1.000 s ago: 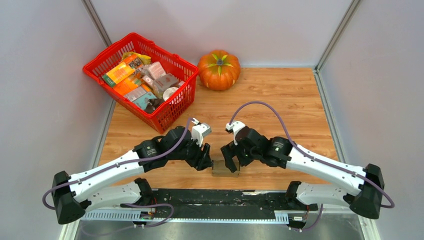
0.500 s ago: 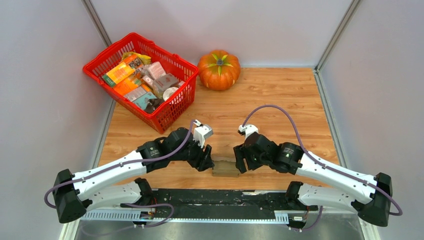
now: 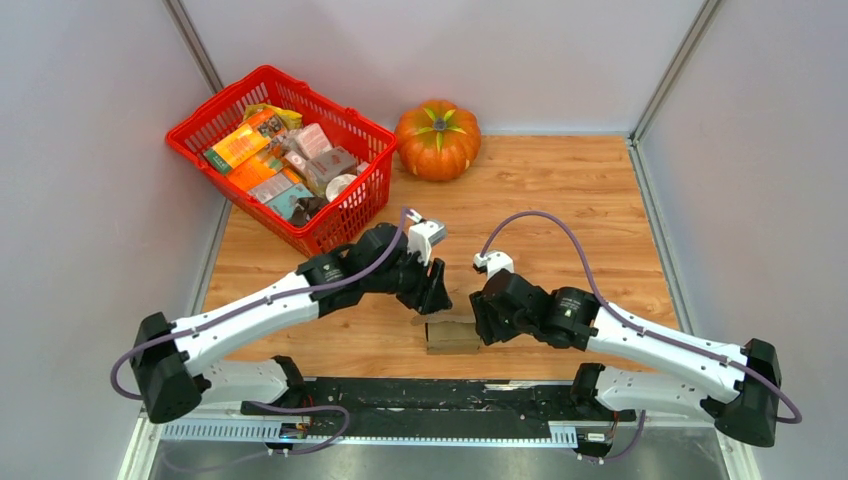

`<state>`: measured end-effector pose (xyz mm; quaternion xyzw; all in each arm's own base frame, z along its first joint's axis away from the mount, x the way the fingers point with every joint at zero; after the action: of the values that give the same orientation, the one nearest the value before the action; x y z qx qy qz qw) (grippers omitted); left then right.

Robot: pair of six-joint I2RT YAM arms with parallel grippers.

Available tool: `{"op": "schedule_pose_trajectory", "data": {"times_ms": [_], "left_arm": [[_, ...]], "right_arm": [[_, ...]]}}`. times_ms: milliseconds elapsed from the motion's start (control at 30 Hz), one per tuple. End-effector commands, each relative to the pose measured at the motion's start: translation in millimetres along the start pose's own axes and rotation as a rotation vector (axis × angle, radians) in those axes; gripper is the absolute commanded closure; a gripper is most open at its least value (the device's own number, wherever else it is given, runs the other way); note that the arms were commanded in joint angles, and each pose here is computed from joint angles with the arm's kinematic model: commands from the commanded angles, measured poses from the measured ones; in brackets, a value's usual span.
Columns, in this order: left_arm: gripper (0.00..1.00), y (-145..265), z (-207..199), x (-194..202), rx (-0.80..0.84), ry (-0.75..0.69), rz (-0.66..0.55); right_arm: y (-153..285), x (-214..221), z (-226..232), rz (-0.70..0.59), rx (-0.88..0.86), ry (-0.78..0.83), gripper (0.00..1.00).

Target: Fold the paper box

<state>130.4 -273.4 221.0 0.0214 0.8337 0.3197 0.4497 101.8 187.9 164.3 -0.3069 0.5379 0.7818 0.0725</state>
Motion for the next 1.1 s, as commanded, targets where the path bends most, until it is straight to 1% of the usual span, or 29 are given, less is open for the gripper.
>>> {"op": "schedule_pose_trajectory", "data": {"times_ms": [0,33,133,267,400,467,933,1033,1067], "left_arm": [[0.46,-21,1,-23,0.038,0.075,0.02],[0.48,-26,1,-22,0.052,0.084,0.045],[0.49,-43,1,-27,0.073,0.093,0.084],[0.51,-68,6,-20,0.087,0.11,0.157],[0.55,-80,8,-12,0.109,0.12,0.206],[0.56,-81,9,-8,0.112,0.125,0.216],[0.57,-86,8,5,0.158,0.141,0.242],[0.57,-87,8,6,0.164,0.142,0.244],[0.57,-88,8,6,0.167,0.141,0.243]], "right_arm": [[0,-7,5,-0.045,0.0,0.01,0.51],[0,-7,5,-0.049,0.002,0.01,0.51],[3,-9,5,-0.065,0.011,0.019,0.53],[6,-12,8,-0.079,0.003,0.023,0.6],[8,-13,11,-0.085,0.002,0.029,0.66],[8,-15,11,-0.087,0.01,0.023,0.71],[17,-21,20,-0.072,-0.009,0.019,0.84],[18,-23,22,-0.071,-0.012,0.013,0.88],[19,-24,23,-0.073,-0.017,0.011,0.91]]}}
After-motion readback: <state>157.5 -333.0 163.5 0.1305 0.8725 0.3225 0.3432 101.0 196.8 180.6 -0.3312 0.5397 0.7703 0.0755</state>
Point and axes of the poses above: each gripper's point midway between its finger pads, its own y axis back along the fingers, its own z axis along the line the jaws close on, x = y × z, the point moved 5 cm from there along y, back along the fingers, and after that the axes turned 6 degrees about -y, right-handed, at the moved point
